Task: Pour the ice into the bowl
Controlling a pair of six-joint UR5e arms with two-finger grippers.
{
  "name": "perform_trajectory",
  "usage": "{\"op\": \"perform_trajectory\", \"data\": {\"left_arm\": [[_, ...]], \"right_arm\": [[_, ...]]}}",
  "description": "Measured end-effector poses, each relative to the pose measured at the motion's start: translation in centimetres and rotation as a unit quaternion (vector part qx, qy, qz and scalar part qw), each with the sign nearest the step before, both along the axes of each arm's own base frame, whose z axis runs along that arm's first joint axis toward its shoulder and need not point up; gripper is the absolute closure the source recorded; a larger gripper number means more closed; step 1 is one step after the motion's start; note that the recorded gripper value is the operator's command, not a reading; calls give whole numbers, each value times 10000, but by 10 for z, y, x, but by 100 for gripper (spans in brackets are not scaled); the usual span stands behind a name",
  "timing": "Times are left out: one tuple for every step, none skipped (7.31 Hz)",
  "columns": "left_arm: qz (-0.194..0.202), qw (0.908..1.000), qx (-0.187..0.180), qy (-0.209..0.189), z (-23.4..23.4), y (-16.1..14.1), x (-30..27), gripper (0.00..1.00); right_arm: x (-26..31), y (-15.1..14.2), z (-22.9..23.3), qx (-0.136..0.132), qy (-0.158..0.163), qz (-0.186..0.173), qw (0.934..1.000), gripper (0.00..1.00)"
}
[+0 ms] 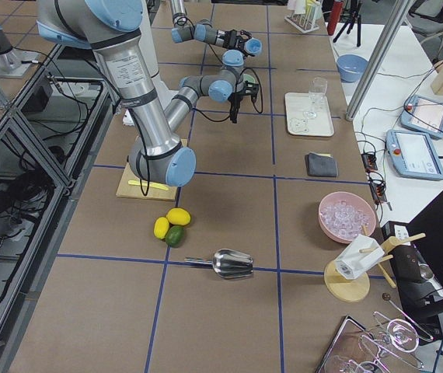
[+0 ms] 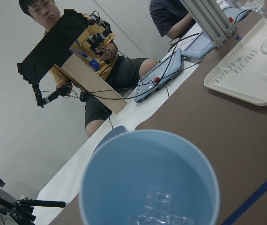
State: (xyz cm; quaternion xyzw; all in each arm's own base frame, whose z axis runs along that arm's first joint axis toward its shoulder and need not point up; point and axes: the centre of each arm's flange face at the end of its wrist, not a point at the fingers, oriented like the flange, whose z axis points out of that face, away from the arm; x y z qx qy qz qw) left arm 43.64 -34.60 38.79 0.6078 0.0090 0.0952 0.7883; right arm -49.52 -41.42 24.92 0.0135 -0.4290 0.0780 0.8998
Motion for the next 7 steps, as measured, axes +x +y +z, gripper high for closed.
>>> {"op": "perform_trajectory", "data": {"left_arm": [[-22,9995,82,-312,-4,5,10,100],[-55,9965,219,-800,-9,8,16,100],[-75,9896,357,-1390,-11,9,19,100],[-110,9791,475,-1972,-9,8,22,100],[-128,9690,547,-2406,-8,7,24,100],[-136,9596,596,-2745,-6,7,26,100],[-144,9487,640,-3092,-5,6,27,100]], "right_arm": [[0,0,0,-1,-1,1,10000,0],[0,0,0,-5,1,3,10000,0],[0,0,0,-8,5,4,10000,0],[0,0,0,-9,-3,8,10000,0],[0,0,-2,-9,-22,17,10000,0],[1,0,-5,-7,-46,26,10000,0],[2,1,-7,-3,-70,33,10000,0]]}}
